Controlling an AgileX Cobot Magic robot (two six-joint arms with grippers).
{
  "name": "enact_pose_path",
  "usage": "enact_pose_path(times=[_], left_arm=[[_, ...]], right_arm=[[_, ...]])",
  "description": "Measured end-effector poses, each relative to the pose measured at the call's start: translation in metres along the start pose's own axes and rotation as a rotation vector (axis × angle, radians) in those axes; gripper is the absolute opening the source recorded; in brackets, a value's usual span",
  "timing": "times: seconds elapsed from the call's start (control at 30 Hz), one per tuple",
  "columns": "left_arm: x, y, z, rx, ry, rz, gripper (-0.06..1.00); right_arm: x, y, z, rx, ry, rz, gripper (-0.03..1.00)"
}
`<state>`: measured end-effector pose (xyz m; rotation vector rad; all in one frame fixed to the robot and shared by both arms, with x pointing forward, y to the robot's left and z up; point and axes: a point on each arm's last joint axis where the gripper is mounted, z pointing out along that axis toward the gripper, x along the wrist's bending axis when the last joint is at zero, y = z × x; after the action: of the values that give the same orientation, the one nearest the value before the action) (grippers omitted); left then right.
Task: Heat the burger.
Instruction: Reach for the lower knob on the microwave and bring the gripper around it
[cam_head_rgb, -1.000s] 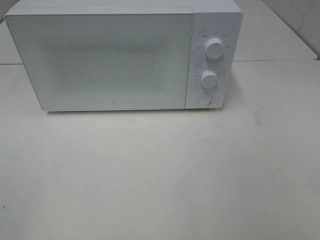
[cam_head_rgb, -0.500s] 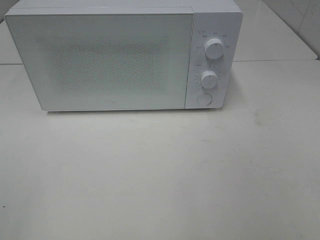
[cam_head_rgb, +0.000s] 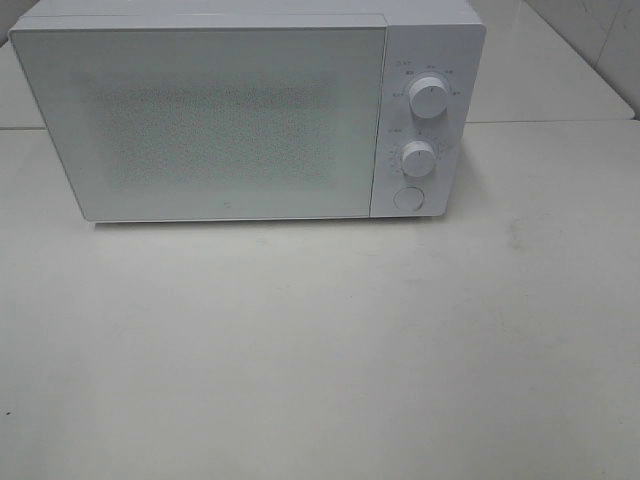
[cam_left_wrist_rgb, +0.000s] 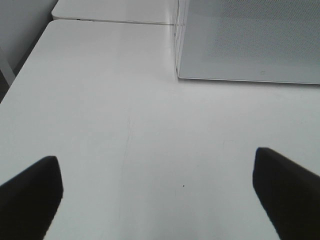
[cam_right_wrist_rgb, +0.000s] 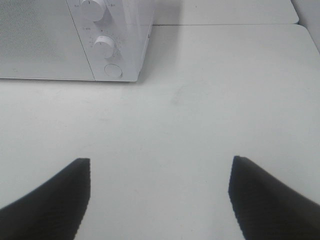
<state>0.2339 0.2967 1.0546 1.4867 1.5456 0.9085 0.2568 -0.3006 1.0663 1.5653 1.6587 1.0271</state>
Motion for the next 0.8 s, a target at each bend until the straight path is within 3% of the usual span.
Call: enact_pose_path(times=[0.27, 0.8], left_arm=[[0.000, 0.000, 0.000, 0.000, 0.000, 0.000, 0.97], [0.000, 0.000, 0.000, 0.000, 0.000, 0.000, 0.97]], right_arm=[[0.006, 0.024, 0.034, 0.049, 0.004, -0.010, 0.74], [0.016, 0.057, 0.106, 0.034, 0.027, -0.025, 0.74]])
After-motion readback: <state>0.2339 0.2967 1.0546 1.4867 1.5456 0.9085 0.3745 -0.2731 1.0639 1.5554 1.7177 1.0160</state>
